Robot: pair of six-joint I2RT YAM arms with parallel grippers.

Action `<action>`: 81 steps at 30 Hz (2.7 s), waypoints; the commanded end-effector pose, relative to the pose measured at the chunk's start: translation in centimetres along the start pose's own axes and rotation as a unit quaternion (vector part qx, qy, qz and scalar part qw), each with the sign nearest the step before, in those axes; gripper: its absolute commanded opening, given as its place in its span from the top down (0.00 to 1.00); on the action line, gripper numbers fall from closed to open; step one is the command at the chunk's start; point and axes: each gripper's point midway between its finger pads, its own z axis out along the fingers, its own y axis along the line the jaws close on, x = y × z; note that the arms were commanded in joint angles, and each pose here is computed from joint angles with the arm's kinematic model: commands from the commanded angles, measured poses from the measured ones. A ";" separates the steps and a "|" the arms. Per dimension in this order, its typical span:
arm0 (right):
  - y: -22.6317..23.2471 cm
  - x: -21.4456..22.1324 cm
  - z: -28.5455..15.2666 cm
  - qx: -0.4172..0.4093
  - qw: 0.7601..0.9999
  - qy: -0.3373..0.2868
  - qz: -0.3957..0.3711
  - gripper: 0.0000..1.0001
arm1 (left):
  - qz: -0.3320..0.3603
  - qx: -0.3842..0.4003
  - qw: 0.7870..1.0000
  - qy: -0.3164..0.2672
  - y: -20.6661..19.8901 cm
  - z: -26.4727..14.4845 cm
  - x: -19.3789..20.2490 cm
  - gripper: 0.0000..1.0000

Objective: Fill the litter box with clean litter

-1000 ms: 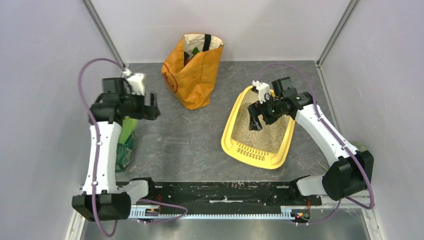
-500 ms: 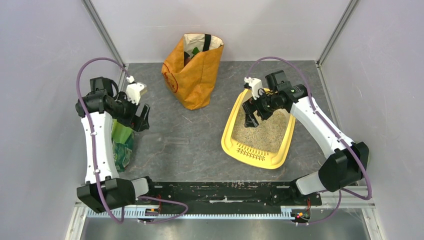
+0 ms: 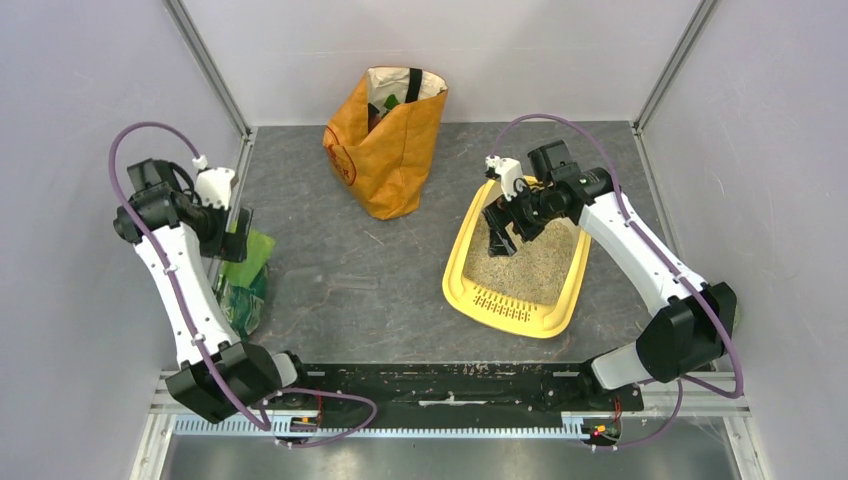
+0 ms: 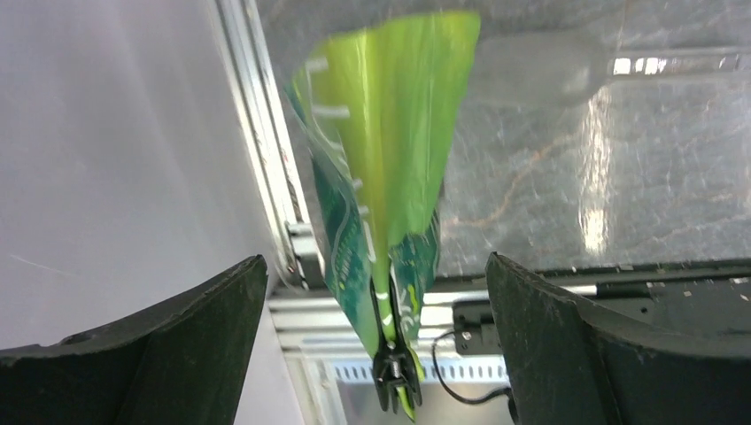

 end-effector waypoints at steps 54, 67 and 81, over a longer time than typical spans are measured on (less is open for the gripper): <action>0.8 -4.1 0.1 -0.024 0.998 -0.045 -0.022 0.03 | 0.294 0.239 0.925 -0.029 -19.6 5.7 -8.4 0.98; 1.9 -10.0 0.9 -0.061 0.992 -0.092 -0.054 0.04 | 0.235 0.220 0.941 -0.101 -16.8 1.2 -10.6 0.20; 3.8 -10.5 0.7 -0.062 0.993 -0.099 -0.028 0.05 | 0.294 0.211 0.931 -0.039 -19.4 4.7 -12.0 0.21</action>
